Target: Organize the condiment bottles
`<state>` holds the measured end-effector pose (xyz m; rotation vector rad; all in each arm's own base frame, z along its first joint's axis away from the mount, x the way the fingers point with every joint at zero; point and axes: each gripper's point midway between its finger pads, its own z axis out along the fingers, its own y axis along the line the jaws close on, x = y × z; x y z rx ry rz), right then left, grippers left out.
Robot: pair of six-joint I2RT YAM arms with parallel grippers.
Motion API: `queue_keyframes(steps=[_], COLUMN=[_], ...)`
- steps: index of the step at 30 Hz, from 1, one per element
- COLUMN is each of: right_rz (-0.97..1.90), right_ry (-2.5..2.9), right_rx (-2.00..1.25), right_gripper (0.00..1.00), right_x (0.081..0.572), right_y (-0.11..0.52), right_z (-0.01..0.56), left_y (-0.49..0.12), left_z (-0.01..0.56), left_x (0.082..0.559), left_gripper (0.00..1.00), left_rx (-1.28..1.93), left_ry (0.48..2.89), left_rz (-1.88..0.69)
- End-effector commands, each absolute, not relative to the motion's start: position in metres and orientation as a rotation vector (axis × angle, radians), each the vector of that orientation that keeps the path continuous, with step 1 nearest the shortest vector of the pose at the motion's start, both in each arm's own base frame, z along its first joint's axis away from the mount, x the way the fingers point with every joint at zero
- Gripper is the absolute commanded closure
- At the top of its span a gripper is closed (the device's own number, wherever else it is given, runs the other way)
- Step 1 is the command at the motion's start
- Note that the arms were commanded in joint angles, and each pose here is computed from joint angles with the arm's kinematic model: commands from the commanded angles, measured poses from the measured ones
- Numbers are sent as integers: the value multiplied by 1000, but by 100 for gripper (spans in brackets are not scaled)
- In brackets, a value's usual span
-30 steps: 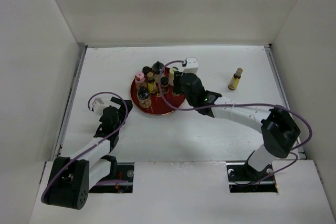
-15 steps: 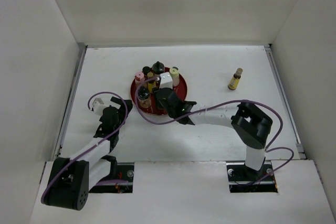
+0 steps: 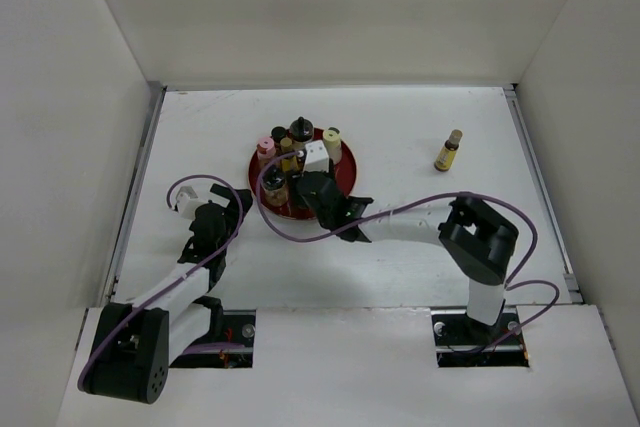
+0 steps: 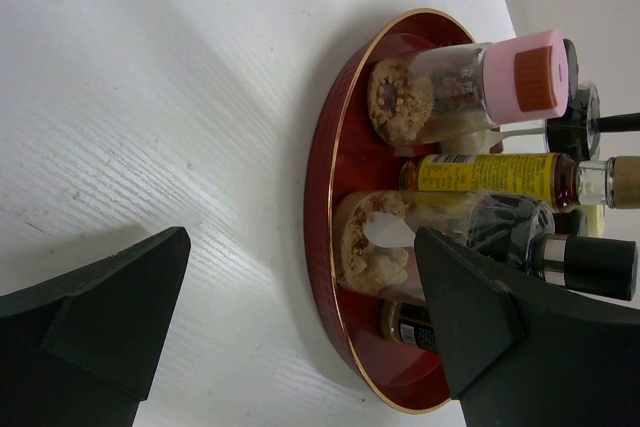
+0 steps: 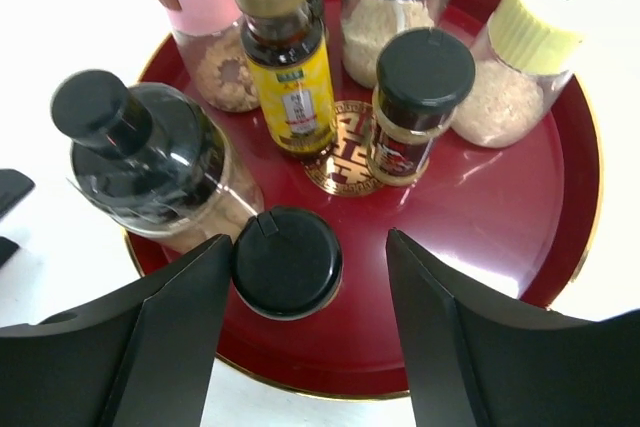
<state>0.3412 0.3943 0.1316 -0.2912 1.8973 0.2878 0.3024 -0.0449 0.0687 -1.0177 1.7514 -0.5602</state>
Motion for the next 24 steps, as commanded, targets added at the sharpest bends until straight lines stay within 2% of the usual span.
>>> queue_keyframes(steps=[1, 6, 8, 10, 12, 14, 16, 17, 19, 22, 24], right_rz=[356, 420, 413, 380, 318, 250, 147, 92, -4, -97, -125], right_ry=[1827, 1751, 1716, 1695, 1680, 1670, 1666, 1666, 1686, 1740, 1772], right_rx=[-214, -160, -96, -8, 96, 203, 312, 360, 420, 444, 436], right_gripper=[30, 31, 42, 59, 72, 74, 71, 66, 49, 28, 24], right_x=[341, 330, 338, 352, 366, 376, 387, 392, 405, 422, 433], right_y=[394, 368, 335, 290, 237, 187, 131, 106, 67, 40, 35], right_z=[168, 222, 243, 255, 261, 263, 262, 259, 252, 239, 231], left_y=[-44, -41, -43, -44, -43, -42, -44, -45, -43, -43, -43], left_z=[93, 94, 93, 95, 95, 92, 91, 92, 93, 90, 93], left_x=[313, 313, 313, 313, 313, 313, 314, 314, 314, 314, 314], left_gripper=[0, 0, 0, 0, 0, 0, 0, 0, 0, 0, 0], left_rx=[-989, -993, -993, -990, -989, -994, -993, -989, -990, -995, -991], left_ry=[1678, 1664, 1672, 1670, 1666, 1675, 1682, 1680, 1673, 1681, 1672], left_rz=[-596, -585, -592, -597, -590, -586, -592, -592, -584, -574, -580])
